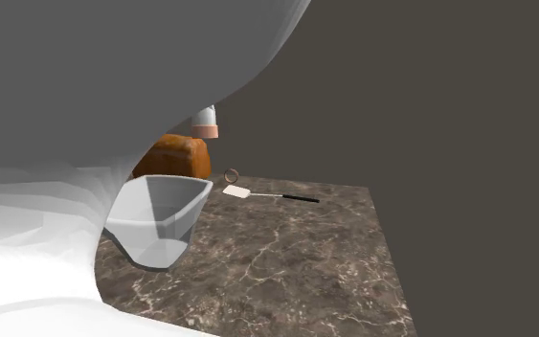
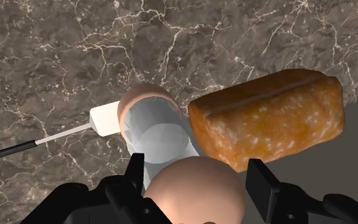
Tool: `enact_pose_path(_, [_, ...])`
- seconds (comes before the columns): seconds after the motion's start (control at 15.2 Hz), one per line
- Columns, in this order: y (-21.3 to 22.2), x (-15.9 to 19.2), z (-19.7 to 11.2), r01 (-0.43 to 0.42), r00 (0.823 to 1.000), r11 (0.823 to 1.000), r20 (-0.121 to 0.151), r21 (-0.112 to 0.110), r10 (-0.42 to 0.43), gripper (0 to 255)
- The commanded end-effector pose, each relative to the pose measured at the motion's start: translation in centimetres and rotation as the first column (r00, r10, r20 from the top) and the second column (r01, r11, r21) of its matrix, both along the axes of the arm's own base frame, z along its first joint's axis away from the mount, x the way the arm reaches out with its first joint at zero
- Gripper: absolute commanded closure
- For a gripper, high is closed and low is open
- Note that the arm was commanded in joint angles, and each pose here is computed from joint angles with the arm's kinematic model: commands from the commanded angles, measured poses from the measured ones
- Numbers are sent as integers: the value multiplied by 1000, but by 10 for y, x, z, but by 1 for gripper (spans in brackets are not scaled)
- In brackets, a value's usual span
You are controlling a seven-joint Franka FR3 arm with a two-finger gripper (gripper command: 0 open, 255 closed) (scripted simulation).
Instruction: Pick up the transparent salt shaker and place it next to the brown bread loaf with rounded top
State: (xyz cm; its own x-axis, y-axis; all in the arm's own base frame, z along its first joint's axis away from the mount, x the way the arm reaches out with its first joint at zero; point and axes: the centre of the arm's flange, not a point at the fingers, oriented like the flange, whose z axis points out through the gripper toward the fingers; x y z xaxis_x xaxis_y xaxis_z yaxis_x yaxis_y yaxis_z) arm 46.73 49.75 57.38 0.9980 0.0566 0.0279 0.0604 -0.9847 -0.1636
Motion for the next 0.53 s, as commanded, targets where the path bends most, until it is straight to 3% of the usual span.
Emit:
enact_pose_path(0.0, [0,1,-11,0,1000,1000,0,1,0,255])
enact_pose_path(0.46, [0,1,-48,0,1000,1000,0,1,0,255])
